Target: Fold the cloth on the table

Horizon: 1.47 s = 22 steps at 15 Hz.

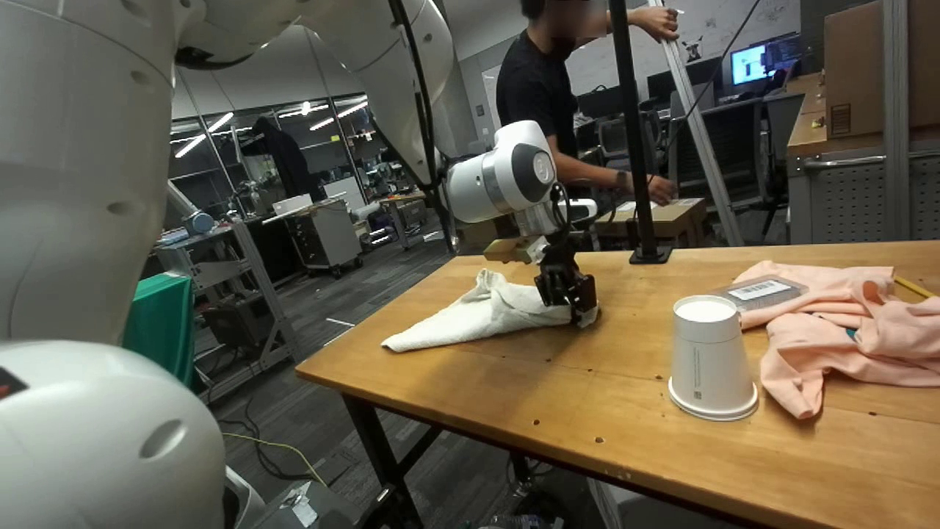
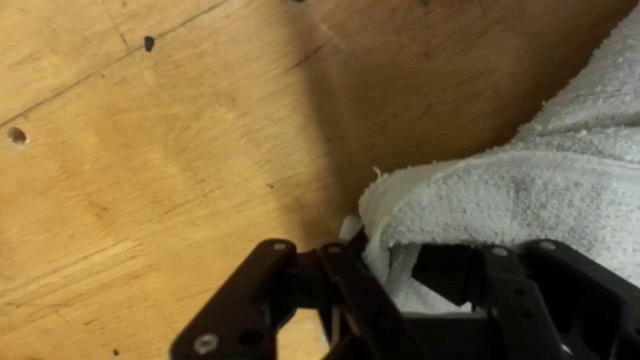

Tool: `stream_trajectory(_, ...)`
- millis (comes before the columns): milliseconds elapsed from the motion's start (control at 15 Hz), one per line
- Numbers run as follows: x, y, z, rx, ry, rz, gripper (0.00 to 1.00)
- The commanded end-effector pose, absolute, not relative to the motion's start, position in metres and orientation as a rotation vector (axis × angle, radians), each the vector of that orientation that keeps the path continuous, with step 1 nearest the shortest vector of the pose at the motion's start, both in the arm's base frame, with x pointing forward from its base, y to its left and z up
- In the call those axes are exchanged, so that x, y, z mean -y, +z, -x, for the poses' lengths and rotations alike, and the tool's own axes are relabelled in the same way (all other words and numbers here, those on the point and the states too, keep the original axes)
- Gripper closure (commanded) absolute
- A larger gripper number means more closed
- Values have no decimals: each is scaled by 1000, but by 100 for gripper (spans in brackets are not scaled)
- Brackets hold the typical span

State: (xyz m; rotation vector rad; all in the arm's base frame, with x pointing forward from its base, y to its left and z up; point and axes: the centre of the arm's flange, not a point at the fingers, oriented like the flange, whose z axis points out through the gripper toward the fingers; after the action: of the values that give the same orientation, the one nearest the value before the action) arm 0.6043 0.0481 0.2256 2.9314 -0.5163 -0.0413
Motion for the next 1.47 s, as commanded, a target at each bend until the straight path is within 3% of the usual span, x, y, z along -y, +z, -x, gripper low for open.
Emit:
stream_trajectory(0,-67,261,-588,515,-22,-2847,96)
stream_trajectory(800,-239,385,-539,349,262,-2600,95)
stream_trajectory(1400,-383,353,-447,208,316,-2628,95)
